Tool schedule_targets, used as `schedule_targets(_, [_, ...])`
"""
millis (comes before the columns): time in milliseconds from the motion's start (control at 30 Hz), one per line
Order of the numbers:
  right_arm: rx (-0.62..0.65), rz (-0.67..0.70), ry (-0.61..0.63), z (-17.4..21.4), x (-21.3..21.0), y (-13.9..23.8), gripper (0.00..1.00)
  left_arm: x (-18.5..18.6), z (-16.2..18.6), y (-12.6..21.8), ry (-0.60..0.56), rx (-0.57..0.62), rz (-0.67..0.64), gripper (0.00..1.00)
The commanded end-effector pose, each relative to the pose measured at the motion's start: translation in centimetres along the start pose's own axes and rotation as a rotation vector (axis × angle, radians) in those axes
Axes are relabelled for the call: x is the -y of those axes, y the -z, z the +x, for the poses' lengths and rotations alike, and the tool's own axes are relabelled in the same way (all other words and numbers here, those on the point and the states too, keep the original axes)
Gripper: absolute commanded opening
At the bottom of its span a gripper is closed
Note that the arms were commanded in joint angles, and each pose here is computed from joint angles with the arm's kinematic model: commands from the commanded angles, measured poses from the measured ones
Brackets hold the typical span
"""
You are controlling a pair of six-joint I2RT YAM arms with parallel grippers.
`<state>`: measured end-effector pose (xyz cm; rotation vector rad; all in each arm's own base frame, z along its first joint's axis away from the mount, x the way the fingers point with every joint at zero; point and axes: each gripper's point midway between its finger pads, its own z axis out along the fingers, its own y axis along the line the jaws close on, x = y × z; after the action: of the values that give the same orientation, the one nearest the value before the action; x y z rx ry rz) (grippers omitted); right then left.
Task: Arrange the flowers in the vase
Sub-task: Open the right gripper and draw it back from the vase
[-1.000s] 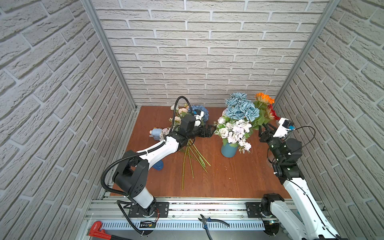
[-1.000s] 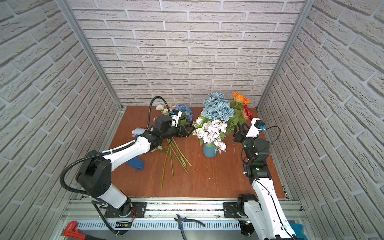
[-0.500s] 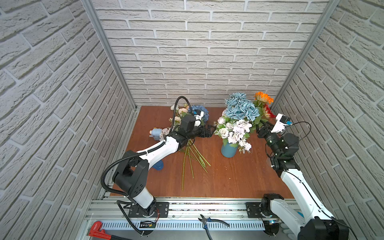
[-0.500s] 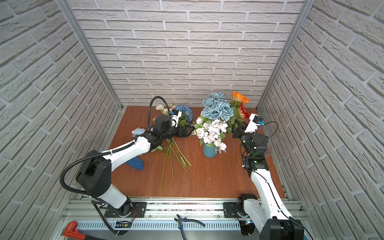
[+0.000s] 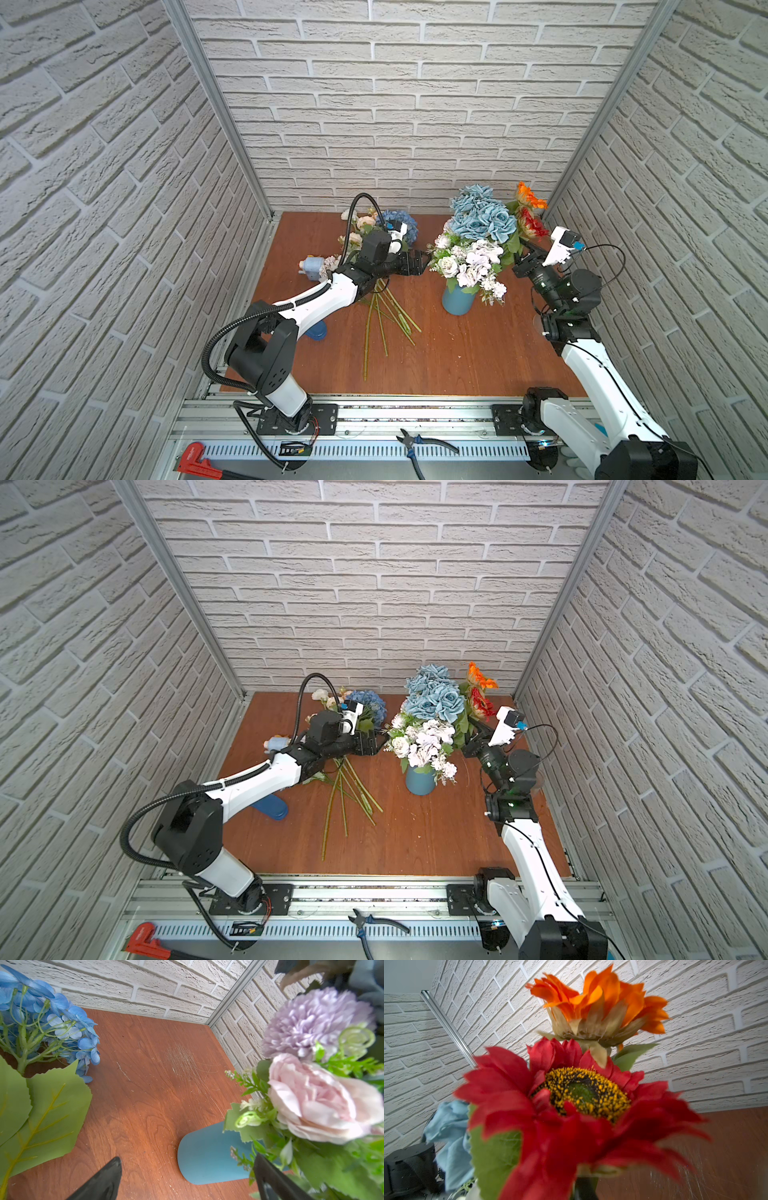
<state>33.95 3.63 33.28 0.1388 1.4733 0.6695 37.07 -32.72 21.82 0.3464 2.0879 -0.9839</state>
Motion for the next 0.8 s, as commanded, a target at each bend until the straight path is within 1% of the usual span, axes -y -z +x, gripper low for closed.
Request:
schedule_targets(0, [-0.072,-0.01,0.019,2.6,-0.1,0.6,0.07,0.5,-1.2,0.4,-0.009,0.044,0.023,0.98])
schedule_targets(100, [-0.135,0.014,0.017,4.6,0.6,0.6,0.1,0.8,-1.2,0.1,-0.004,0.04,0.033,0.98])
schedule_targets(167, [-0.157,0.017,0.01,5.7,0.9,0.4,0.12,1.0,-1.1,0.0,-0.006,0.038,0.036,0.98])
schedule_targets(267, [-0.19,0.017,-0.007,6.8,1.3,-0.2,0.14,1.2,-1.2,0.1,-0.006,0.039,0.038,0.98])
schedule_targets(467, [-0.215,0.021,-0.008,7.4,1.6,-0.7,0.15,1.2,-1.0,0.6,-0.009,0.04,0.026,0.98])
schedule_targets(600, [-0.219,0.034,0.03,6.8,1.1,0.1,0.16,1.2,-1.0,0.8,-0.016,0.042,0.021,0.98])
schedule_targets(667, [-0.224,0.048,0.064,6.4,0.8,1.0,0.21,1.2,-1.0,0.8,-0.018,0.04,0.021,0.98])
schedule_targets(733, [-0.247,0.07,0.092,6.2,0.5,2.1,0.35,1.1,-0.9,0.8,-0.02,0.039,0.019,0.98])
schedule_targets(767, [-0.267,0.08,0.099,6.4,0.5,2.6,0.41,1.0,-0.9,0.8,-0.02,0.04,0.019,0.98])
